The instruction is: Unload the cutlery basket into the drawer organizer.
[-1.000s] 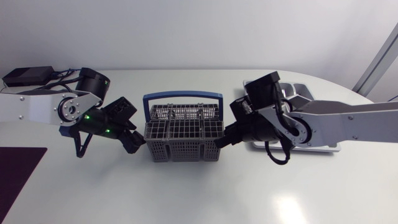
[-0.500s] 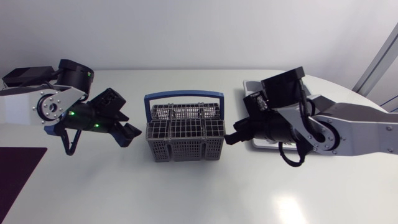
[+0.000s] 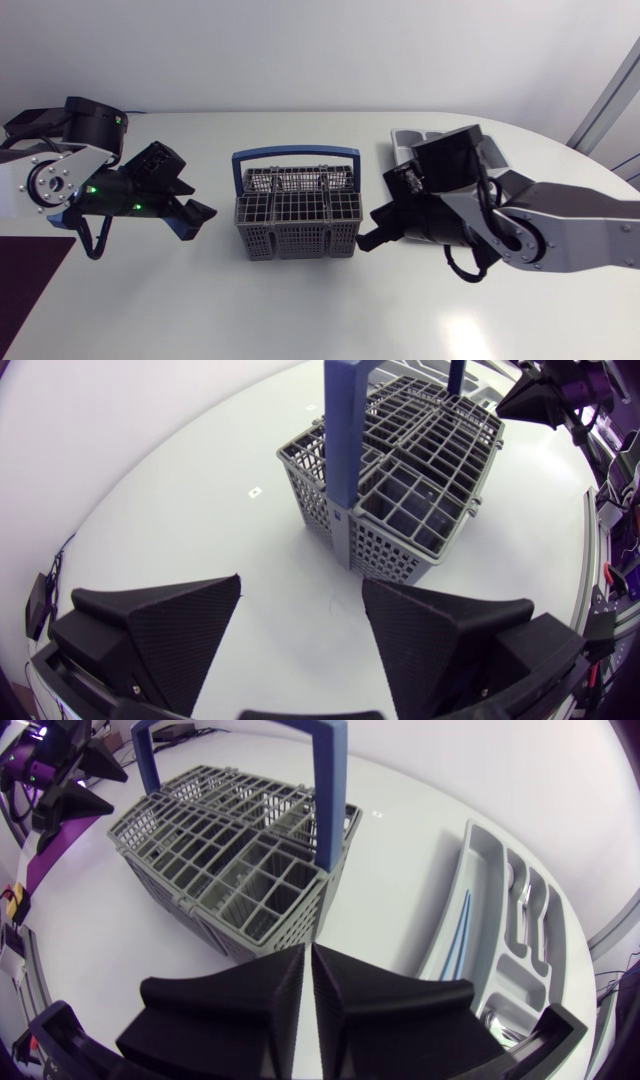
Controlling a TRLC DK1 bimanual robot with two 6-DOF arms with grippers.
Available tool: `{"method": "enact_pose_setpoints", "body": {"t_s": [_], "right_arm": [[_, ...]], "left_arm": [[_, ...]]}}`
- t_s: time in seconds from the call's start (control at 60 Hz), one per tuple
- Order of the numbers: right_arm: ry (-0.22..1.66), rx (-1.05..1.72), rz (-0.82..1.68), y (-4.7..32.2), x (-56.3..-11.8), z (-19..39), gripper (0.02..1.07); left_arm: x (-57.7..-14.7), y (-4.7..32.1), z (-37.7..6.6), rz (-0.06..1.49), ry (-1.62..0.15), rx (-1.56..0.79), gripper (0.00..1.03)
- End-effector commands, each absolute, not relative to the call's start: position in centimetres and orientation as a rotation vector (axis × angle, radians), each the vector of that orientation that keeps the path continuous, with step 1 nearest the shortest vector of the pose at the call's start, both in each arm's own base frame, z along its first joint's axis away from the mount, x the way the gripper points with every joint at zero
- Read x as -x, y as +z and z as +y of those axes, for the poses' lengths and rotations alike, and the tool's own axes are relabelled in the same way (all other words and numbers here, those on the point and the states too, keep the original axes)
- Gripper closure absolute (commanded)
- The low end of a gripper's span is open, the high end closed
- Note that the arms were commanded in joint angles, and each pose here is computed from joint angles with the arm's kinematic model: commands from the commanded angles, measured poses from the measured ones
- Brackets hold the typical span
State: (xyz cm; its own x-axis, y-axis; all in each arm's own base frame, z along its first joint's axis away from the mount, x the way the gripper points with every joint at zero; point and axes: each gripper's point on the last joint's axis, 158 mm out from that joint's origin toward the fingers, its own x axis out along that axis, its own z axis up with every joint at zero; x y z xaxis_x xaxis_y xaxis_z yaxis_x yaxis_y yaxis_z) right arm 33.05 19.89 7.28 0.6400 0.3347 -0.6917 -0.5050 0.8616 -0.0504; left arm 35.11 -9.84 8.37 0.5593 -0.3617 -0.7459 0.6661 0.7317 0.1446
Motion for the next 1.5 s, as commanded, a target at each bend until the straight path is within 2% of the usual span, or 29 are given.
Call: {"method": "enact_pose_setpoints", "body": {"t_s": [0.0, 0.85, 1.217, 1.383, 1.433, 1.483], "right_arm": [[0.489, 0.266, 0.749, 6.5, -33.6, 20.7, 1.01], [0.489, 0.284, 0.737, 6.4, -33.5, 21.5, 1.01], [0.528, 0.302, 0.735, 6.2, -32.1, 22.3, 1.01], [0.482, 0.305, 0.713, 7.1, -32.7, 20.5, 1.01], [0.454, 0.307, 0.689, 7.9, -33.0, 19.3, 1.00], [0.416, 0.311, 0.666, 8.6, -33.5, 17.7, 0.92]], "left_arm": [[-33.9, 8.1, -9.9, 0.765, -0.626, -0.418, 0.05], [-33.3, 8.7, -9.2, 0.753, -0.611, -0.420, 0.05], [-33.1, 9.1, -9.2, 0.745, -0.607, -0.421, 0.05], [-32.8, 9.2, -9.0, 0.742, -0.603, -0.418, 0.05], [-32.7, 9.2, -9.0, 0.741, -0.601, -0.417, 0.05], [-32.6, 9.3, -8.9, 0.739, -0.597, -0.415, 0.05]]}}
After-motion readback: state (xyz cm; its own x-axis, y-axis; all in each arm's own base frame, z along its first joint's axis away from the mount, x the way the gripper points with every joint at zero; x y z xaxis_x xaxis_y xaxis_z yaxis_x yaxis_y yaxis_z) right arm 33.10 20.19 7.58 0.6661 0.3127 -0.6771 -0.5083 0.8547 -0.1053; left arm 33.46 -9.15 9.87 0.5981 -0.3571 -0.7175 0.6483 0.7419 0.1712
